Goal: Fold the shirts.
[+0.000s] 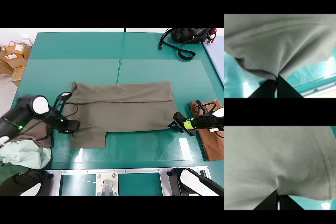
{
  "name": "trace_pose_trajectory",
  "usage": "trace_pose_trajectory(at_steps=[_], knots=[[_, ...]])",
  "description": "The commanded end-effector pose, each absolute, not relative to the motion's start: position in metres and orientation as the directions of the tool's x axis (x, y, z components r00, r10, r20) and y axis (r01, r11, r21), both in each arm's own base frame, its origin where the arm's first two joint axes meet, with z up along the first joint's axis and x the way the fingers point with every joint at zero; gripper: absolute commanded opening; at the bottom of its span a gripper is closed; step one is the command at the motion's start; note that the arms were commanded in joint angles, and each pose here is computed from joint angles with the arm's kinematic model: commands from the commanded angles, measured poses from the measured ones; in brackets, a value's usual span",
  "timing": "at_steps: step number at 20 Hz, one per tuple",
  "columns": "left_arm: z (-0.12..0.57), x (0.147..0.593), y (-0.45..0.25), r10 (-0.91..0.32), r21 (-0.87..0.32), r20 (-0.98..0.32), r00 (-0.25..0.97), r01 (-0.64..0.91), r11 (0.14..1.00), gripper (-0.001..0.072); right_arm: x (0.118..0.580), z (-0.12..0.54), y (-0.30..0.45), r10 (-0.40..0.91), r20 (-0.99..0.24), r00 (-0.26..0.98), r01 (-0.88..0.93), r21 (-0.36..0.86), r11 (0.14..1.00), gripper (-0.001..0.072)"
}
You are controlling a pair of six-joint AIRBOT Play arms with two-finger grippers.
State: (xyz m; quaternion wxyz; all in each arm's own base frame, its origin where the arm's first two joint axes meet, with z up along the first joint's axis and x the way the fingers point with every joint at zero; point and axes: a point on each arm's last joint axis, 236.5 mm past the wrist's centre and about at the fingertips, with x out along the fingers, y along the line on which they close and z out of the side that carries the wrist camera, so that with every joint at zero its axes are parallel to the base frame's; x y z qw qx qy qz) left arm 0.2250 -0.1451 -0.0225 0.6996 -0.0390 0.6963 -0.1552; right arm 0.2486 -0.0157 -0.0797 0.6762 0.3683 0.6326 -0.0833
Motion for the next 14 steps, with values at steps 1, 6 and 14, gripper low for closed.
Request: trace_pose_trajectory(at_steps=[1, 6, 14], knots=[[0.007, 0.240, -0.136, -0.227, -0.214, -0.973, 0.037, 0.214, 0.953, 0.0018, 0.247, -0.062, -0.025, 0.306, -0.932, 0.195, 0.568, 0.361, 0.740, 0.0016], [0.052, 0.319, -0.130, -0.195, -0.126, -0.933, 0.302, 0.233, 0.964, 0.0018, 0.311, -0.022, -0.021, 0.293, -0.886, 0.360, 0.485, 0.445, 0.753, 0.0016], [0.042, 0.429, -0.151, -0.276, -0.186, -0.887, 0.371, 0.259, 0.948, 0.0018, 0.437, -0.004, -0.004, 0.337, -0.821, 0.461, 0.378, 0.525, 0.762, 0.0017]])
